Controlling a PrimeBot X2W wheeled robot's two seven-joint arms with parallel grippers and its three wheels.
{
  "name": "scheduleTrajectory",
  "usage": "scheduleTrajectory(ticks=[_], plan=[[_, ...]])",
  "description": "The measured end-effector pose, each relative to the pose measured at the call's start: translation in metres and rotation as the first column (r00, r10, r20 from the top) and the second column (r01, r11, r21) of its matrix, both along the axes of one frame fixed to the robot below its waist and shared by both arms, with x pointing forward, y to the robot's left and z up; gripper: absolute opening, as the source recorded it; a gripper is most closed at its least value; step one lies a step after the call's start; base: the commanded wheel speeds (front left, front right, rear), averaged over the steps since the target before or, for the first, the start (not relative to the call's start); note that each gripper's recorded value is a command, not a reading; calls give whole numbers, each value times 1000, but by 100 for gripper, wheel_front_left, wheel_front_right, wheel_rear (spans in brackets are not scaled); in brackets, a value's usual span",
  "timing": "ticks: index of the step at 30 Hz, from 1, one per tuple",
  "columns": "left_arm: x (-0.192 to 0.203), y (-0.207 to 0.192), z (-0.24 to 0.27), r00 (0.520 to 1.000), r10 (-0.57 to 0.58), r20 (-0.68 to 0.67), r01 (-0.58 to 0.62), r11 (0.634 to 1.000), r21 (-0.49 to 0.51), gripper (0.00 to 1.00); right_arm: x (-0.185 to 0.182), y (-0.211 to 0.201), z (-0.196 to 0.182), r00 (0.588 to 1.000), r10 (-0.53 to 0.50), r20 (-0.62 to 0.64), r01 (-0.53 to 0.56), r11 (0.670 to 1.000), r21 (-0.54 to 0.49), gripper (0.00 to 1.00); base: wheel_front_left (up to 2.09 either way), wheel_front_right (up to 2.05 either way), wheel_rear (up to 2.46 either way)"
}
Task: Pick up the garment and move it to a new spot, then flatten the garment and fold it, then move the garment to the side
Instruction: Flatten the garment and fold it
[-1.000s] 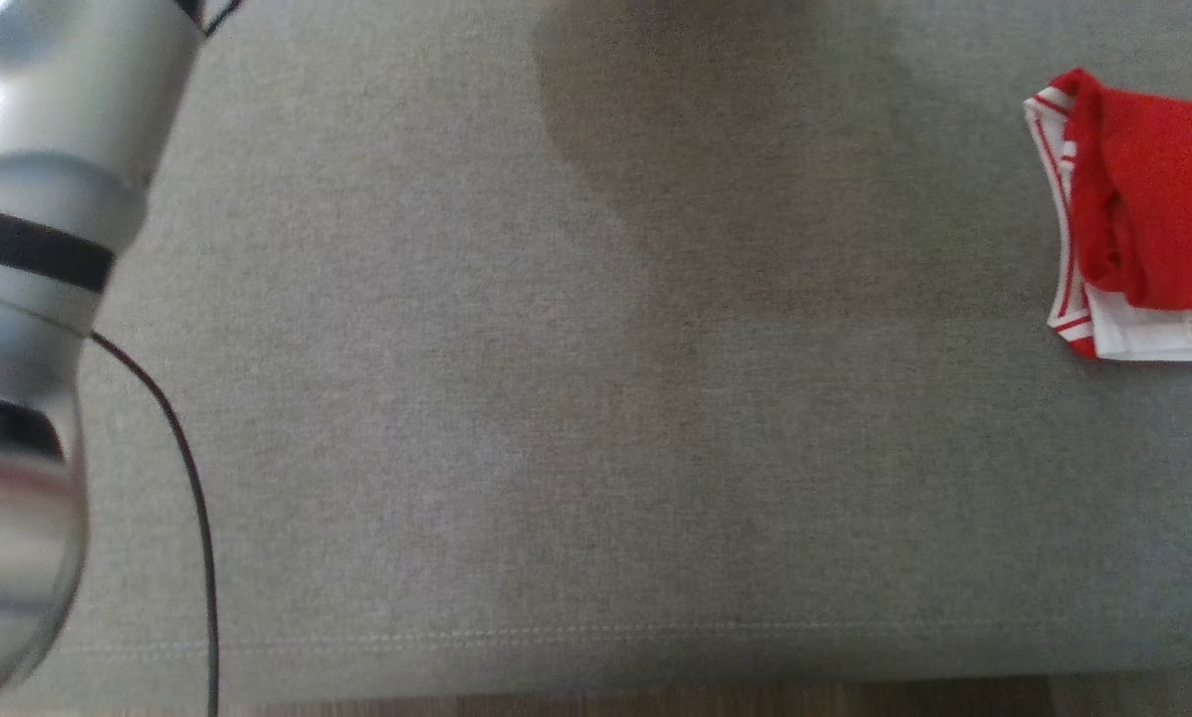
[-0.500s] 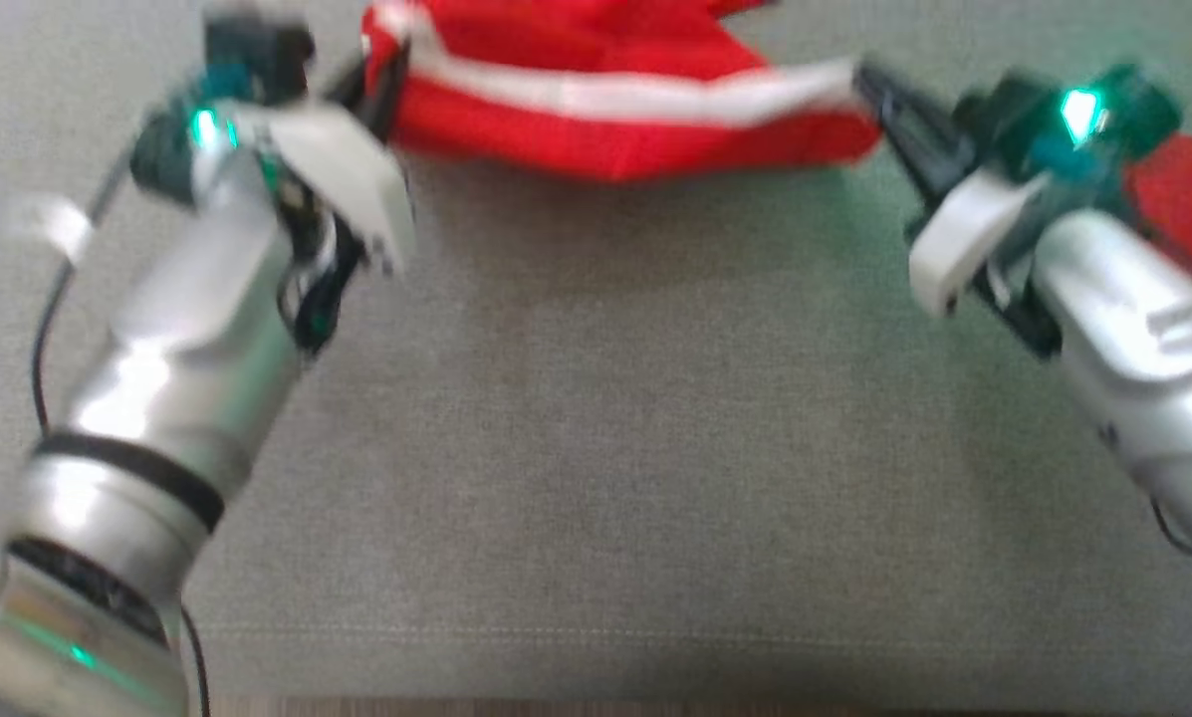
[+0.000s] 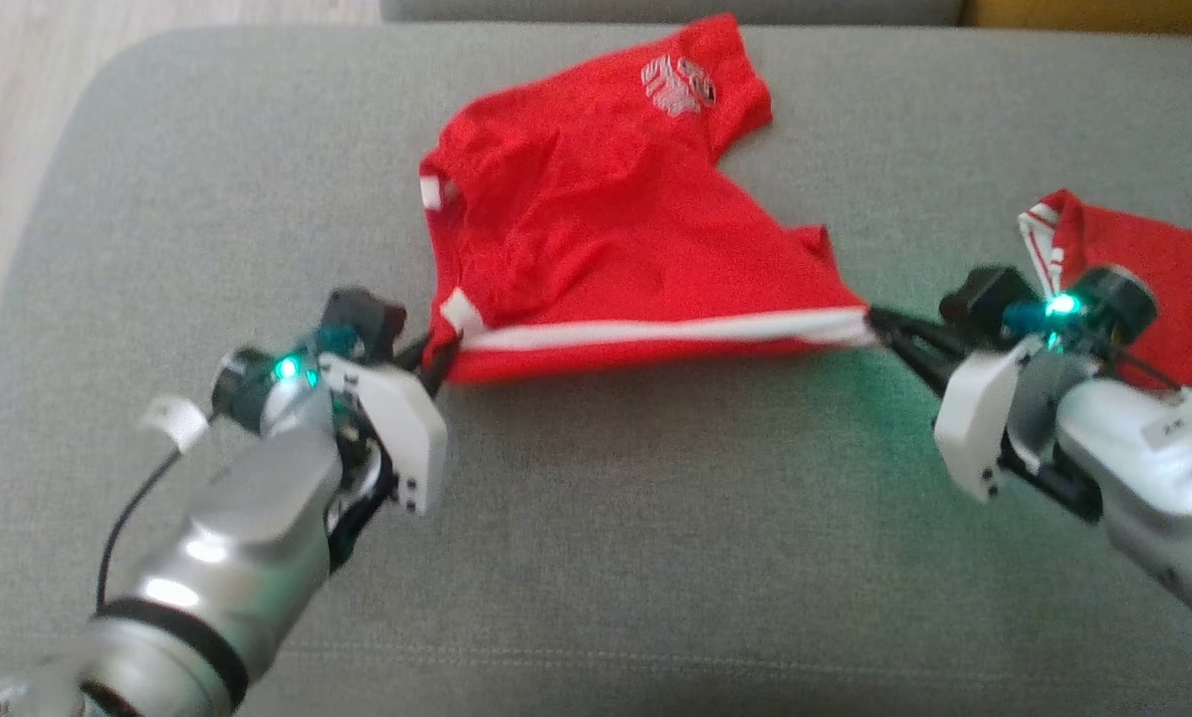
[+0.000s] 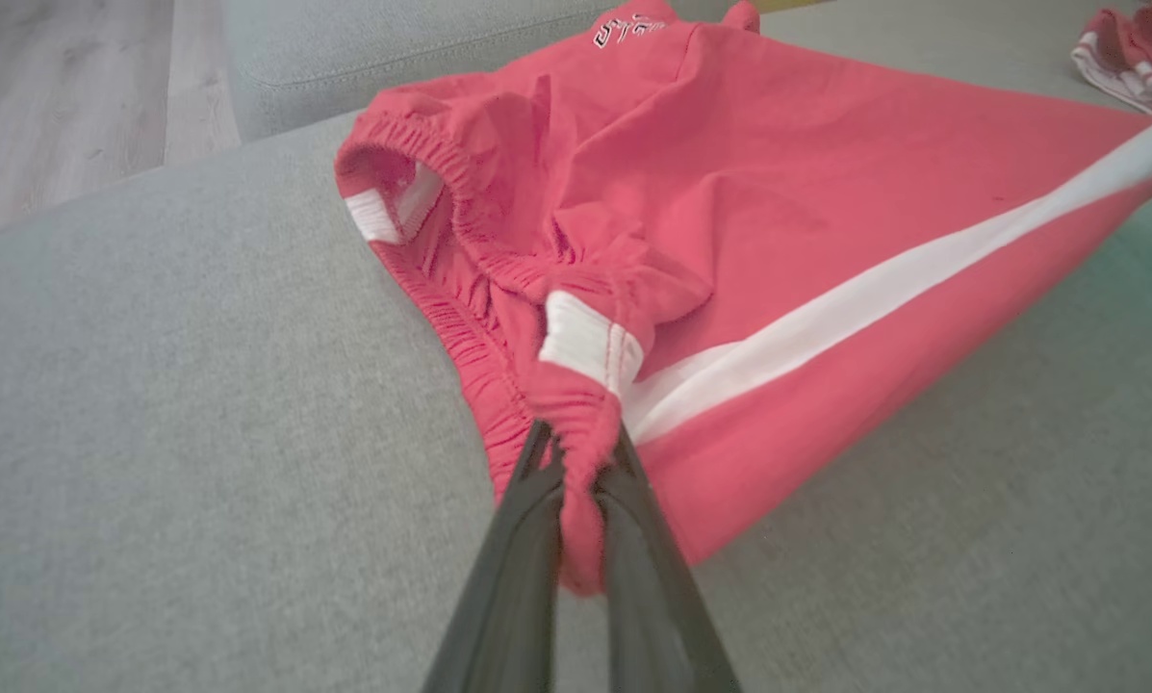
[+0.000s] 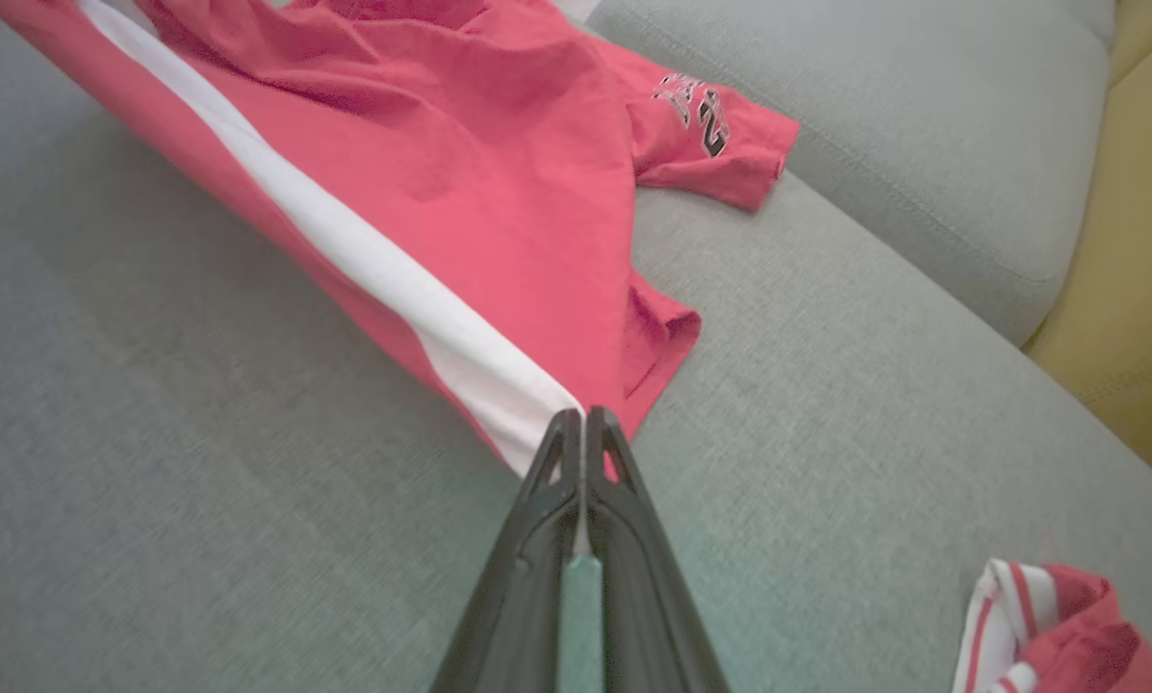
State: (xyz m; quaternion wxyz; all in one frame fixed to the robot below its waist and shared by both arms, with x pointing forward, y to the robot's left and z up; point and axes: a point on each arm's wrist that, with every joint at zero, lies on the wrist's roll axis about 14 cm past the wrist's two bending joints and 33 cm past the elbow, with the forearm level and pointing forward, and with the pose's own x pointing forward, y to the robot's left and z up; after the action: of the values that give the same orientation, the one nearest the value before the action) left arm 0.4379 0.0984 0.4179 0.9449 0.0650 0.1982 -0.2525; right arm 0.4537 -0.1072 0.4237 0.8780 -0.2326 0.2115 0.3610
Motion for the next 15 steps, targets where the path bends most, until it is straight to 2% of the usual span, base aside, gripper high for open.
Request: scheduleTrajectory(ticks=[8,15], plan=[[-42,-6,-10,1000,-11,-29,10,1000,-20,0,-55,-8,-12,993,26,-113,-34,997,-66,0,0,0,0],[-87,-12,-17,997,12,-71,-19,995,-101,0,-113,-13,-22,973,43,-227,-63,995,-82,0,0,0,0]])
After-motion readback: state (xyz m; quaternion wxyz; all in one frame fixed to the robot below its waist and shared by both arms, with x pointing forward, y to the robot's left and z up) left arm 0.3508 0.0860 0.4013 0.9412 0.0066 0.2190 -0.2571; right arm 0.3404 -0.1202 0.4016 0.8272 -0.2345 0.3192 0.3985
